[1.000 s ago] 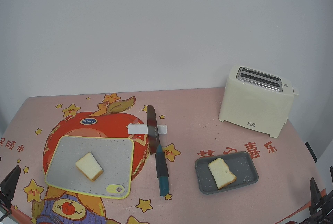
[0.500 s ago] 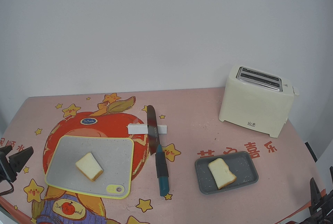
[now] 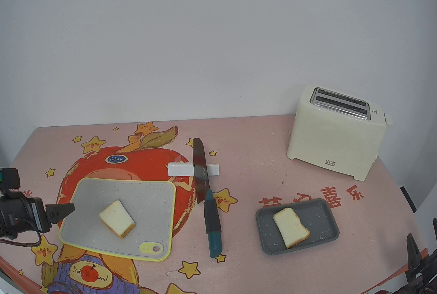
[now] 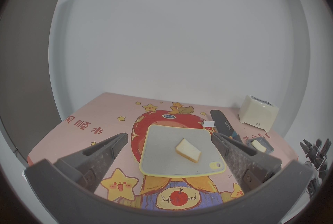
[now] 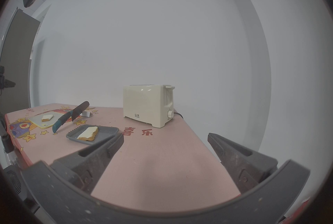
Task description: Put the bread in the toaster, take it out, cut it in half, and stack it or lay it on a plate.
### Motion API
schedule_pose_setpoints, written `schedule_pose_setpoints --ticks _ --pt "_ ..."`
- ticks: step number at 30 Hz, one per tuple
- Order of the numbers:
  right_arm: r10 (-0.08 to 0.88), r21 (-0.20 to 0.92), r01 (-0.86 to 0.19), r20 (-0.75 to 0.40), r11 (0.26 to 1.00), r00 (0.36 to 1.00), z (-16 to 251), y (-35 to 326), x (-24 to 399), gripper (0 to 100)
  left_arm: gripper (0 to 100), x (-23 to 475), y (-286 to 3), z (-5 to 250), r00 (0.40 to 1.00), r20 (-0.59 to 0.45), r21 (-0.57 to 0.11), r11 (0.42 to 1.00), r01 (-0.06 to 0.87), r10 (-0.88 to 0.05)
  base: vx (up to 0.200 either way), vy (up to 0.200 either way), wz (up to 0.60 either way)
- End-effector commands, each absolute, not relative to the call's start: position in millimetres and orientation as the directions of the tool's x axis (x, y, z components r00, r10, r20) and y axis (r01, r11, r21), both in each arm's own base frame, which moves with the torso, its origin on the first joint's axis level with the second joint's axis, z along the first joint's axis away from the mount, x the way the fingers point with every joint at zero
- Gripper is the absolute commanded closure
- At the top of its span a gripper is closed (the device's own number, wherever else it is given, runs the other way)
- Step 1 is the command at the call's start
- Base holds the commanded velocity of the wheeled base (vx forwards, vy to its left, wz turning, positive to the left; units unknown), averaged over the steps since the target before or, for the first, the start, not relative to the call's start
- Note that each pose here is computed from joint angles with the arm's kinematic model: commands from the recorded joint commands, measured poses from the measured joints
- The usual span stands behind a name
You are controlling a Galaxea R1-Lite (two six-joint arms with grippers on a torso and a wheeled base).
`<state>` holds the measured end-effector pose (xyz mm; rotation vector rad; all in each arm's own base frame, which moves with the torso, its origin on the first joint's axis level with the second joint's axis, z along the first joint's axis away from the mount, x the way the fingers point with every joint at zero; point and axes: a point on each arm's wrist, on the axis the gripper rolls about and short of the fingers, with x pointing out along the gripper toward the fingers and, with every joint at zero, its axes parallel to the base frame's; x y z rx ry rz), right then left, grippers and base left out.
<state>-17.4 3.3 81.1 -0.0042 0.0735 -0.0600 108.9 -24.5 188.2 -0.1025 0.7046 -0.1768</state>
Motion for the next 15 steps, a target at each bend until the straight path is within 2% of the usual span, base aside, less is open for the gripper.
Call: schedule_pose_setpoints --ticks 1,15 --pt "-0.059 -0.006 0.059 -0.092 0.998 0.994 77 3 -16 0 0 123 -31 179 0.697 -0.689 -0.143 0.98 0.135 -0.197 0.0 0.0 0.0" --pt "-0.059 -0.006 0.059 -0.092 0.998 0.994 77 3 -16 0 0 154 -39 172 0.633 -0.752 -0.135 0.983 0.124 -0.183 0.0 0.0 0.0"
